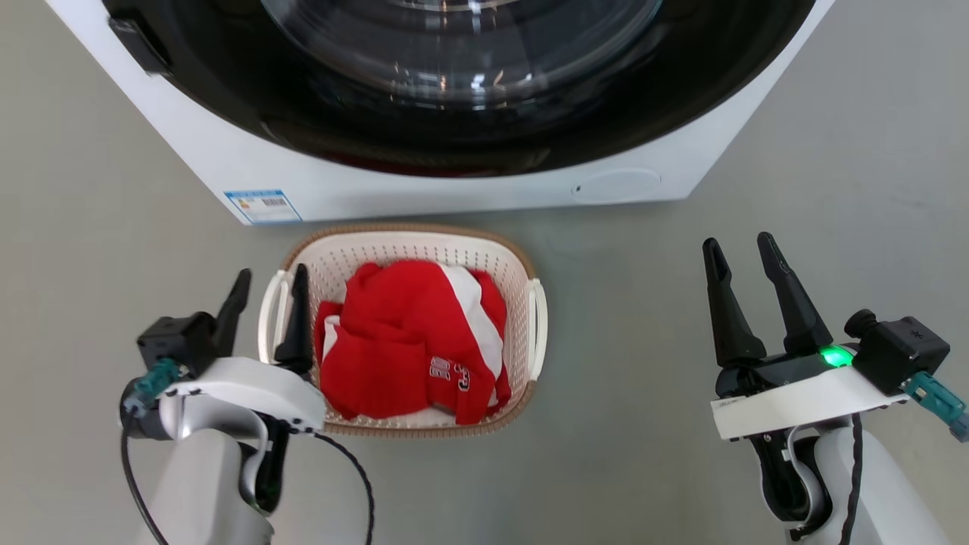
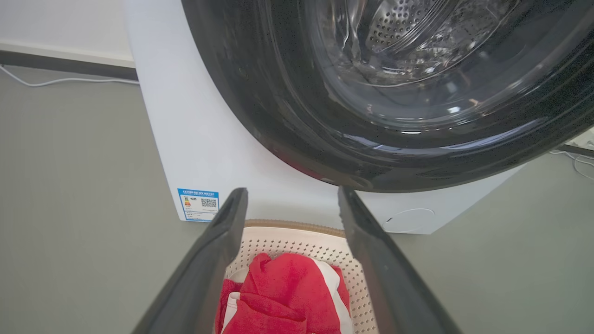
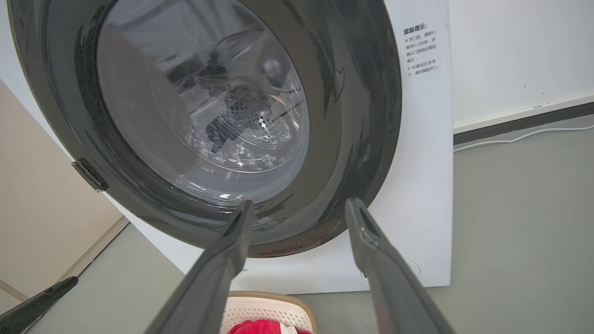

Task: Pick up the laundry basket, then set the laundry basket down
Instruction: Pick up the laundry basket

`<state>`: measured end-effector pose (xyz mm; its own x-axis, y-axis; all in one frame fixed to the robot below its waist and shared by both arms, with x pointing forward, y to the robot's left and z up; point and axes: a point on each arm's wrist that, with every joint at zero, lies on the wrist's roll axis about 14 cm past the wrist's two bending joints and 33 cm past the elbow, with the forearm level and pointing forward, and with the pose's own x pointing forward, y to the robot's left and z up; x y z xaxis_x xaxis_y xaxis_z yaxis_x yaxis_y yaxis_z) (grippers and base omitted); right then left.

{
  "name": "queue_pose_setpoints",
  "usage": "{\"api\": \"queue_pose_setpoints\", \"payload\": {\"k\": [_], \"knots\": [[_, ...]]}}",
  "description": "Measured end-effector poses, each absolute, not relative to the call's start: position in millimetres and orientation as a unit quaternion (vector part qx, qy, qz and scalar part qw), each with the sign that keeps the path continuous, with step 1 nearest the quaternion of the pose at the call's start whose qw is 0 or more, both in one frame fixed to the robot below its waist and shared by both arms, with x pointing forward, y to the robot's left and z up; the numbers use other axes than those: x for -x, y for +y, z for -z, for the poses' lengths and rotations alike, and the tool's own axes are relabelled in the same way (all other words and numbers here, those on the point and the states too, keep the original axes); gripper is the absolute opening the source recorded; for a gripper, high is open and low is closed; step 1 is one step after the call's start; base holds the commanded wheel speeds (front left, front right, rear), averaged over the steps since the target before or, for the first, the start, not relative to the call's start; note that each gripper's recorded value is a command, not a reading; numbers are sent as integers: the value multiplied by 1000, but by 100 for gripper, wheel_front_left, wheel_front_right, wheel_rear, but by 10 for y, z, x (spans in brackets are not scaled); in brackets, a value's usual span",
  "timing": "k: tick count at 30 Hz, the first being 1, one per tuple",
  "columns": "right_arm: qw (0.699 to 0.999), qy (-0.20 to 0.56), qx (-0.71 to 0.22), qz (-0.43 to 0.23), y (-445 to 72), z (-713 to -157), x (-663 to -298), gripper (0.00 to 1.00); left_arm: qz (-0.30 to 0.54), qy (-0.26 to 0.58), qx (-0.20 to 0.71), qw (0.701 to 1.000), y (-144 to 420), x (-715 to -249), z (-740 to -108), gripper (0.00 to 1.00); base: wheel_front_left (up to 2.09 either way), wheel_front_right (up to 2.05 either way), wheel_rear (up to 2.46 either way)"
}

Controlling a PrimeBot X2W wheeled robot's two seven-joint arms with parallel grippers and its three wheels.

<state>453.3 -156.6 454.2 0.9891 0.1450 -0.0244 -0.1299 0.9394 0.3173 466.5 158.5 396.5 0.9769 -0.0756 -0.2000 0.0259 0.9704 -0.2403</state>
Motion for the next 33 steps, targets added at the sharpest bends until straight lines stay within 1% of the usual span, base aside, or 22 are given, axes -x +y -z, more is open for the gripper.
{"api": "queue_pose_setpoints", "payload": {"k": [3,4,15,24,33], "knots": [[984,37,-159,-69,-1570,-4428,-4557,100,9,134,117,984,1692,-4686,-3742,100,0,0,0],[984,38,-162,-70,-1559,-4399,-4614,100,-2,154,118,981,1750,-4702,-3600,100,0,0,0],[981,67,-166,-78,-1506,-4069,-4808,100,-33,253,122,959,1896,-4780,-2870,100,0,0,0],[978,89,-170,-77,-1498,-3770,-4955,100,-75,311,128,939,2130,-4822,-2376,100,0,0,0],[976,113,-168,-73,-1521,-3478,-5013,100,-69,358,109,925,2148,-4792,-1991,100,0,0,0]]}}
